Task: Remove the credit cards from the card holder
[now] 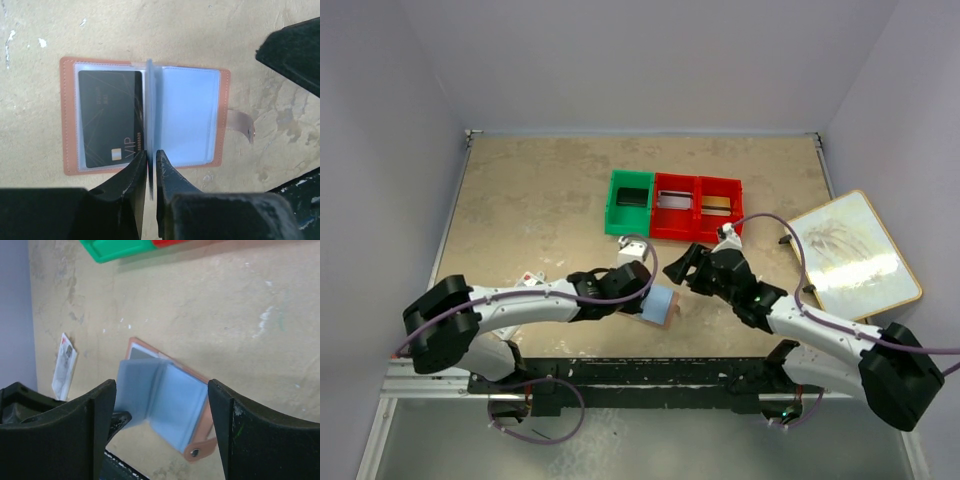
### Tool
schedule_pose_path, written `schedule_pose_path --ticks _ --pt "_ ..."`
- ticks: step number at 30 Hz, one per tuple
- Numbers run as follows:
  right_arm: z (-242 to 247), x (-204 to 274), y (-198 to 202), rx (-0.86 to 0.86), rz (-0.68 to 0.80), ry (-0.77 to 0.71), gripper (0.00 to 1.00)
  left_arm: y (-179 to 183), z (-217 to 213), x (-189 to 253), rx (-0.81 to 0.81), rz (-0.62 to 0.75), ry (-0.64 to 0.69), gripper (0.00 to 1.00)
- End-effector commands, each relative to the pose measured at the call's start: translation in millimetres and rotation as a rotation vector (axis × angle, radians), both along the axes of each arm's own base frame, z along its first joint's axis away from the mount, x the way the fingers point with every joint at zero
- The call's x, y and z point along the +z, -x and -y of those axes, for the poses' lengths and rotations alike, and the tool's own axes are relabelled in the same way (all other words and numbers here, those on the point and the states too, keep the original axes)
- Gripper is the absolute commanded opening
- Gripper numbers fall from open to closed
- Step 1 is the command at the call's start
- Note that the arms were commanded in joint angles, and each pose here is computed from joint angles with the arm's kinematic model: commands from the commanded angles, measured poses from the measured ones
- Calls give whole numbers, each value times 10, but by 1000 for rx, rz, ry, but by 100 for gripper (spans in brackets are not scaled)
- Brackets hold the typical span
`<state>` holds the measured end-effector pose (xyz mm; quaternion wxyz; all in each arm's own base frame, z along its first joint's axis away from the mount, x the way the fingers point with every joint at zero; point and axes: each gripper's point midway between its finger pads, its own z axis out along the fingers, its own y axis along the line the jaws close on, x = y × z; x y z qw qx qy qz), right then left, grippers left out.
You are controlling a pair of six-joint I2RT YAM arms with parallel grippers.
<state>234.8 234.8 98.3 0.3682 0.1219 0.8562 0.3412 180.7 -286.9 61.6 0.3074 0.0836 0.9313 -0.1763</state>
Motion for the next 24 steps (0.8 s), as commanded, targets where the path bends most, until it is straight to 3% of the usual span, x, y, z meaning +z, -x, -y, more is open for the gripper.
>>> schedule_pose_path --ticks 1,6,9,13,24 --pt "253 -113 -4 -51 -5 53 77 -41 102 74 -37 86 -132 13" --pt "367 -122 22 -76 -4 47 79 118 405 6 -111 90 -146 25" --pt "425 -99 37 -93 3 41 79 213 586 39 -145 91 -113 38" --pt "460 -69 57 -106 11 23 80 216 681 163 -139 103 -57 45" --pt "168 172 79 24 98 -115 79 -99 110 622 72 262 -80 62"
